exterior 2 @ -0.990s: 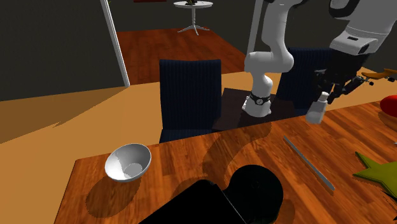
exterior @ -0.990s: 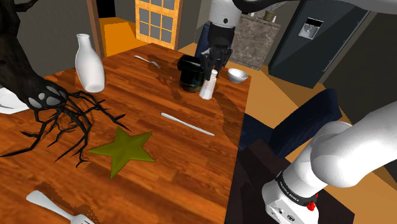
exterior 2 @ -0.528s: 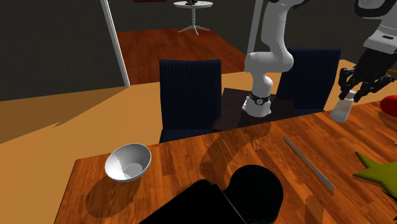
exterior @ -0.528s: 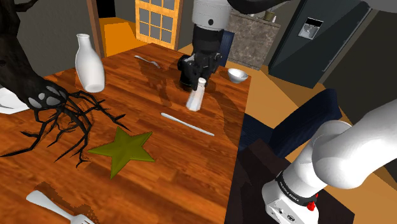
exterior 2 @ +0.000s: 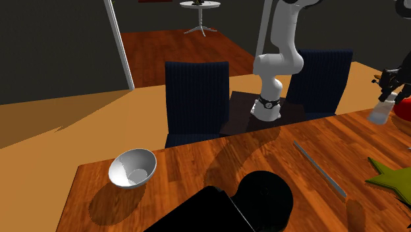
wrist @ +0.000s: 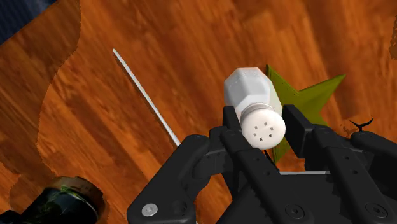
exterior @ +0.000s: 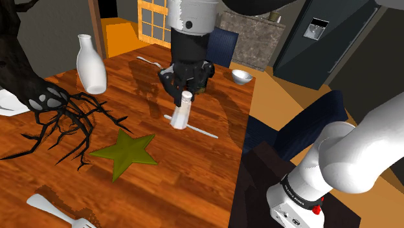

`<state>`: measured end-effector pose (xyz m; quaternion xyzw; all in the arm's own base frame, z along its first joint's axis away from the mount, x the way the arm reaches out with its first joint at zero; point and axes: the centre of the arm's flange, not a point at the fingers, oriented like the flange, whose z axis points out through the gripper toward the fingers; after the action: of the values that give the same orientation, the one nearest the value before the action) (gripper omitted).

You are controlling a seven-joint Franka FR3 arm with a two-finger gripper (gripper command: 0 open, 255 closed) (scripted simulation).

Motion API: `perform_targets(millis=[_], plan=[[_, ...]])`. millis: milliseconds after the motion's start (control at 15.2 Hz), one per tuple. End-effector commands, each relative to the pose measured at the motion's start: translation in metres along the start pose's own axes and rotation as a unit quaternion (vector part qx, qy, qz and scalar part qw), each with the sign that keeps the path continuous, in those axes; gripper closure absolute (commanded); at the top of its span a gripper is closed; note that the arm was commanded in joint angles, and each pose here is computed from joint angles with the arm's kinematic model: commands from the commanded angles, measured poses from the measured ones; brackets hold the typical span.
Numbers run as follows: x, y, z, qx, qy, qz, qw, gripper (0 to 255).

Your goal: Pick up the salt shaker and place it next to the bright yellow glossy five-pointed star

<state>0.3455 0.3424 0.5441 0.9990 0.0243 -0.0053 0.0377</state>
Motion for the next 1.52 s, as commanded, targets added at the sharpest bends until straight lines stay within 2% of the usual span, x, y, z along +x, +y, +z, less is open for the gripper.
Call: perform_targets(millis=[0, 858, 1452], plan=[[-0.008, -0.025, -0.002, 0.0, 0.0, 0.001, 1.0, 255], [-0.063, -0.192, -0.015, 0.0, 0.0, 0.001, 1.0, 255], [-0.063, -0.195, 0.033, 0.0, 0.0, 0.001, 1.0, 255]])
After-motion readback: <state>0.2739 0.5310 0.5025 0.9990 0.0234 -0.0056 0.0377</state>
